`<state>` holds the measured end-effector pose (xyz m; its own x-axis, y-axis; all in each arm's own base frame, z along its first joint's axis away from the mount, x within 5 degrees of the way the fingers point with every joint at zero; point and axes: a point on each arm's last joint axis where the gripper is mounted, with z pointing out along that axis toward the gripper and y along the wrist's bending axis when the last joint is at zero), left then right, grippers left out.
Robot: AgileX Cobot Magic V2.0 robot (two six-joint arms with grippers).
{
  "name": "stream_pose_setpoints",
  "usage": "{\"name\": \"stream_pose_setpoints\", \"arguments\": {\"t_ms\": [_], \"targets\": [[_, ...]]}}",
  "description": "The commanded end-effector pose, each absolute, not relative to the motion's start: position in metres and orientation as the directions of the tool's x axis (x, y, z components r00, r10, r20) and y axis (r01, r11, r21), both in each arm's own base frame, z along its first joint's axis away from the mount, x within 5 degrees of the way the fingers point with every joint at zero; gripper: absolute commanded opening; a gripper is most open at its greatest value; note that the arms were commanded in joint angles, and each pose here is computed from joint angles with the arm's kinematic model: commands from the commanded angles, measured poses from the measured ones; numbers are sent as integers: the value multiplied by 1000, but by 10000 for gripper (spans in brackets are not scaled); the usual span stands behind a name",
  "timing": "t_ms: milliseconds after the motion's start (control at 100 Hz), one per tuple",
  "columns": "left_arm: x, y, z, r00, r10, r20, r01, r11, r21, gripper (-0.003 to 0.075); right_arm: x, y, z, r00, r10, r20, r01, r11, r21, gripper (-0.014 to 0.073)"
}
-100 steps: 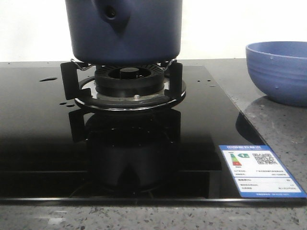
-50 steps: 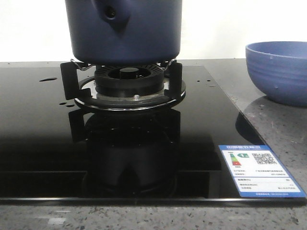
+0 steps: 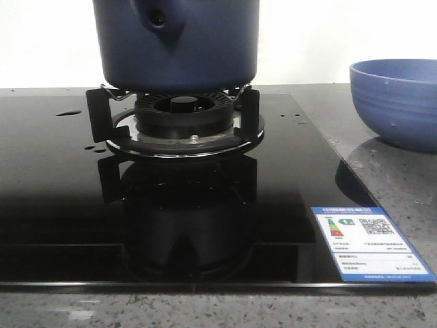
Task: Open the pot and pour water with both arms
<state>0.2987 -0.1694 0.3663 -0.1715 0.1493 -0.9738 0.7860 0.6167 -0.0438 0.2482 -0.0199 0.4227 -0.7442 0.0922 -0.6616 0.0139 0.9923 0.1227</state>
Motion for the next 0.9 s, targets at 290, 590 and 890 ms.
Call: {"name": "stream_pose_setpoints", "arguments": {"t_ms": [290,590,890], "targets": [[293,-172,385,-145,84,-986,801,595,-67,357,241,-19,439,-677,91,-730,4,993,121,487],[292,-174,383,-152,89,-984,819,569,-75,357,241,-19,439,-677,92,-730,4,993,121,487],[292,-174,382,-148,99,-984,822,566,-67,357,241,-19,439,-680,92,-728,3,992,123,487]]}}
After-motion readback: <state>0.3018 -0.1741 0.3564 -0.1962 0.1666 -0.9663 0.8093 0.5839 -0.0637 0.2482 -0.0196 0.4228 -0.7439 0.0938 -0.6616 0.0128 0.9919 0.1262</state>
